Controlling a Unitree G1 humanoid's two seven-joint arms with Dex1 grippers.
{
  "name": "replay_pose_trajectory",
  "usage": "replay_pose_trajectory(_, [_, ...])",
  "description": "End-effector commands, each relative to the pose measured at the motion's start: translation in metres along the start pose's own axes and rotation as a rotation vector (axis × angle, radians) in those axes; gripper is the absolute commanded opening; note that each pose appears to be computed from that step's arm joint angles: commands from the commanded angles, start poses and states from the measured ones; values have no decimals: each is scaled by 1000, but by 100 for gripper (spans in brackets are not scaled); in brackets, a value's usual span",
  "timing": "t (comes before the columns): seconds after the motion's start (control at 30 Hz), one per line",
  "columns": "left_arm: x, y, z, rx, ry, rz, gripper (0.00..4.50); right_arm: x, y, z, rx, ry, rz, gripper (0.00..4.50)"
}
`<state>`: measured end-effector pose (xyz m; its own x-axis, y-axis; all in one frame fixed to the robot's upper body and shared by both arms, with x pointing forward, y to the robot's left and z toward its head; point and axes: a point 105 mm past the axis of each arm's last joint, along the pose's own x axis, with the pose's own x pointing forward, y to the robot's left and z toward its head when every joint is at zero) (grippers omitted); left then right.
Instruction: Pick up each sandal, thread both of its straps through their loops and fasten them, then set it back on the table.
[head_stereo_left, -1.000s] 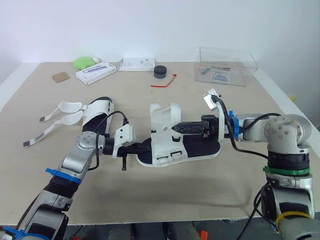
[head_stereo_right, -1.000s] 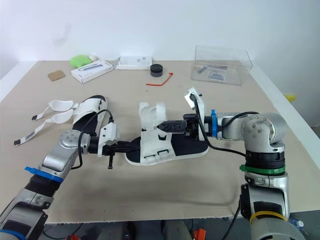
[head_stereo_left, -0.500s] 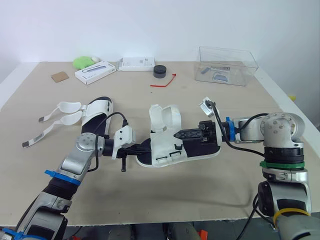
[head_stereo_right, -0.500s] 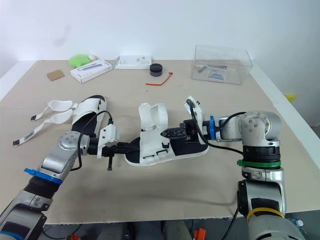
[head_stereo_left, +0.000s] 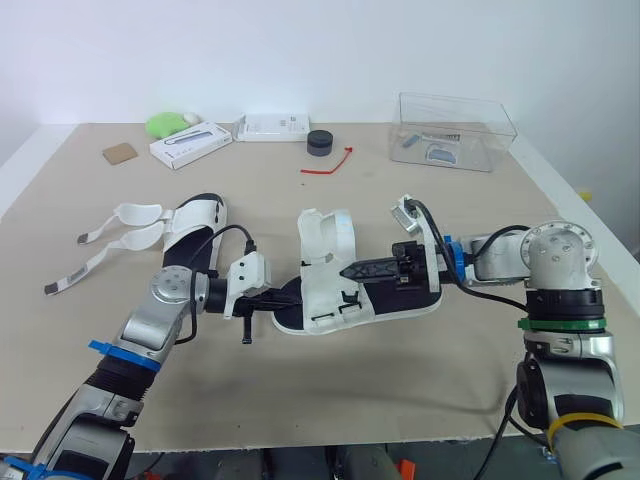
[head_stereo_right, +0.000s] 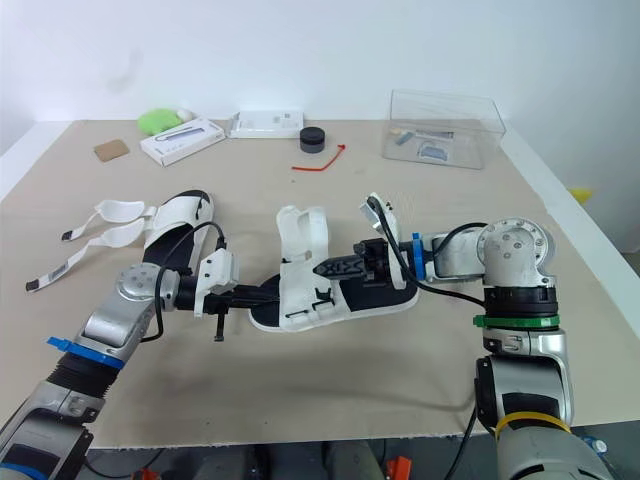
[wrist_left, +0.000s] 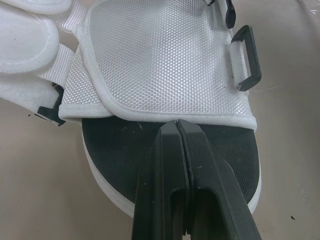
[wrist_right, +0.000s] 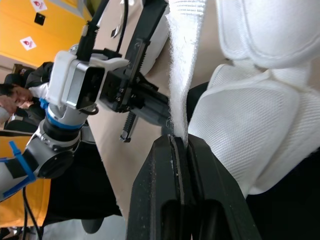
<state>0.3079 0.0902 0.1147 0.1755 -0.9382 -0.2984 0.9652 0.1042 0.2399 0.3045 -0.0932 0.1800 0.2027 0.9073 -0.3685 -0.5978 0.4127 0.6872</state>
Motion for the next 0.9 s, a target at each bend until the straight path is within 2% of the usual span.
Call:
replay_pose_trajectory(0.03, [-2,-3,2,22,8,-7,0,-3,9,3,-3,-8,35,1])
replay_pose_trajectory(0.47, [0,-6,1,20,8,-11,0,-2,0,4,80,0,-4,1])
replay_pose_trajectory(0.9, [0,-6,0,15,10,-1,0,0,-10,-9,94,65,-78,1])
